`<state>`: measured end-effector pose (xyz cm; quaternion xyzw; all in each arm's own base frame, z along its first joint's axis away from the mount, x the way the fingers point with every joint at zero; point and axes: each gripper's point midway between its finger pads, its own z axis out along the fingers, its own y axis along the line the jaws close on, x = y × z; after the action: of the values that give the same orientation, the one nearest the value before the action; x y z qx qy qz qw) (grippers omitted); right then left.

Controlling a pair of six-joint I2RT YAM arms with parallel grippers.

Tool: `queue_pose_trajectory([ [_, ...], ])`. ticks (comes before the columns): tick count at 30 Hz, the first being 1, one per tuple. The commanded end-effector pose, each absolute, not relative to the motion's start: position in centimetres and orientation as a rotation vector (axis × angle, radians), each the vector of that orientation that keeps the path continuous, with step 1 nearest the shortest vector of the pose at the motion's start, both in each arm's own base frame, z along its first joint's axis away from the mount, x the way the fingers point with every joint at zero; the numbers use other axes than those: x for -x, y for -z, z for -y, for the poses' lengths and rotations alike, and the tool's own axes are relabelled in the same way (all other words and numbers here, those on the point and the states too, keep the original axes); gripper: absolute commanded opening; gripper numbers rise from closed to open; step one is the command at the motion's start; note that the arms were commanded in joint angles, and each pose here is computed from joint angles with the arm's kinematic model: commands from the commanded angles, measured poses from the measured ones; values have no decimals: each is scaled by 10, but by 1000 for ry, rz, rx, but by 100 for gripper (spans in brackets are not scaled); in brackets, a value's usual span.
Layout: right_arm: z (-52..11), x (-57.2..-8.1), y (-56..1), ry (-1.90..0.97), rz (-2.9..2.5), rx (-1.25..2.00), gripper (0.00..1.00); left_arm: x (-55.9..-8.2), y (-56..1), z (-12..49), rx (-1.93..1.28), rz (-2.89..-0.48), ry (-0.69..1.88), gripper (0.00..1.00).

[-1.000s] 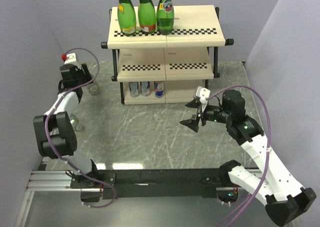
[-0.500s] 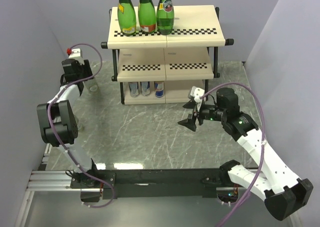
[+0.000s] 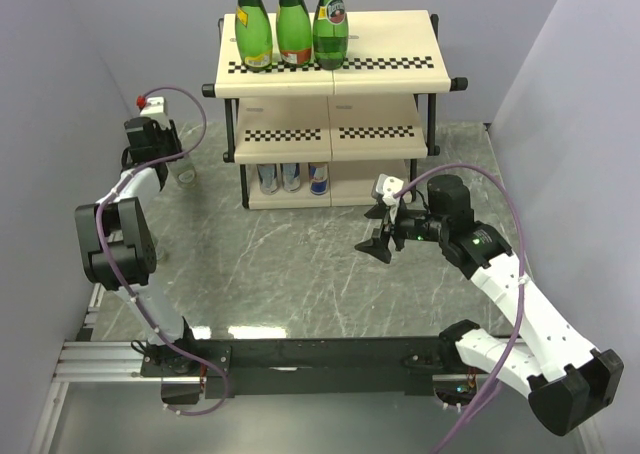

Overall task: Place and organize the beverage onto the shelf
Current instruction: Move the drink to the center of the board.

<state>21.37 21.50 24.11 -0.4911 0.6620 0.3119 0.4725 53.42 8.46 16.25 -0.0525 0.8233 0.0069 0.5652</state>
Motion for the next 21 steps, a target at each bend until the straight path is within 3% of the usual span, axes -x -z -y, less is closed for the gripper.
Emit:
queue_pose_trajectory([
  [1,-216,-217,-249,-734,-1590,1210,84,-540,-195,-81,80,-1840,-16,1],
  [12,-217,-216,-248,-742,-1585,1215,84,-468,-239,-41,27,-1763,-54,1],
  [21,-214,-217,-254,-710,-1569,1204,84,-392,-260,-1,67,-1711,118,1],
])
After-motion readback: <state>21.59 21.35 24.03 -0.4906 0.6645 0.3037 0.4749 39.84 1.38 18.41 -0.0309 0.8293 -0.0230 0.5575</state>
